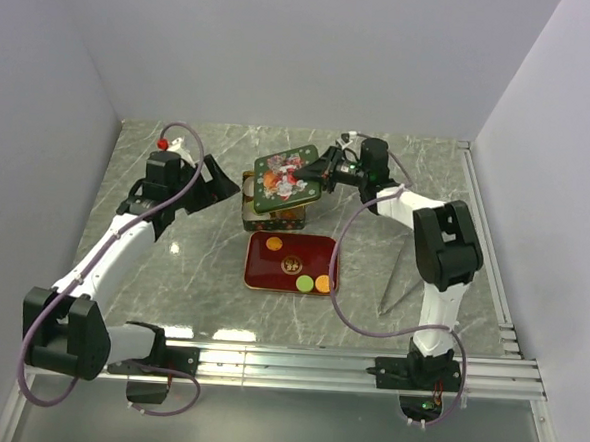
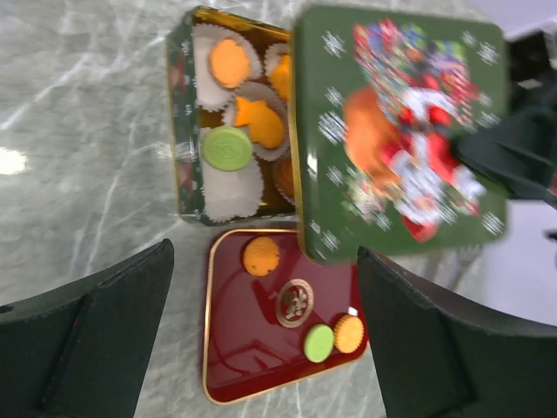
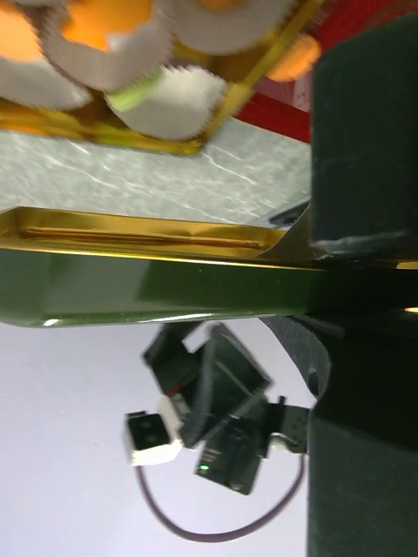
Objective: Pack the cookies
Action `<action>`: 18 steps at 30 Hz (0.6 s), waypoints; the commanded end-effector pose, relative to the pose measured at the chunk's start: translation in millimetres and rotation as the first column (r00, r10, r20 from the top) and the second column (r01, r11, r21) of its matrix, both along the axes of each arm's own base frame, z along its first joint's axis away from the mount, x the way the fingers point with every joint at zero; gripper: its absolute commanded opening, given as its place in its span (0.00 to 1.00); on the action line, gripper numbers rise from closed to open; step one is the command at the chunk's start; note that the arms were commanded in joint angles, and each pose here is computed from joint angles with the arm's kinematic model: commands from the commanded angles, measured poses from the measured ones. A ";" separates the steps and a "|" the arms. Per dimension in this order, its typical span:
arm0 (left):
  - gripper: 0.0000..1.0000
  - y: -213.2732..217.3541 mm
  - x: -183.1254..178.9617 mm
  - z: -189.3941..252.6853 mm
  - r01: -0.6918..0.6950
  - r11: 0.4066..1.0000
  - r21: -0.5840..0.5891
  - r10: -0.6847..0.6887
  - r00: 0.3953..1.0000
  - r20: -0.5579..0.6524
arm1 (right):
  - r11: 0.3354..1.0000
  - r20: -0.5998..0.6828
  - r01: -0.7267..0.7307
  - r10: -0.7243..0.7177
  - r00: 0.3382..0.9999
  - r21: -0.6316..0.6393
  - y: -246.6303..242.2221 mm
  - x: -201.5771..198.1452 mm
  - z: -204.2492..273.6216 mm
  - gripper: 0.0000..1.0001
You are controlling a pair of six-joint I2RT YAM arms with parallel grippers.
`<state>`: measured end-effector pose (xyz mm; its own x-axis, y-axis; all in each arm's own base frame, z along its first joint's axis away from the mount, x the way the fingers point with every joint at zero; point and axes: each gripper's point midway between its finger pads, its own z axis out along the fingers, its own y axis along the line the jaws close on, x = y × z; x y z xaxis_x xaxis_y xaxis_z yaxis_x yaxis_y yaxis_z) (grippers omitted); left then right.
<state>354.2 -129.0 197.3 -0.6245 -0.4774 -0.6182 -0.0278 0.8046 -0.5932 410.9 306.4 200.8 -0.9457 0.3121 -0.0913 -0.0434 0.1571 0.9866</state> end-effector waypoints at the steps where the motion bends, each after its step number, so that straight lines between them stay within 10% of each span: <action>1: 0.92 -17.7 8.1 32.5 0.131 0.984 -0.124 -0.112 0.983 0.147 | 0.999 0.143 0.009 -0.016 0.990 0.046 17.5 18.9 34.5 0.00; 18: 0.87 -14.5 53.2 -51.8 0.140 0.967 -0.212 -0.137 0.990 0.030 | 0.999 0.030 -0.014 0.013 0.999 0.042 52.0 42.2 -15.4 0.02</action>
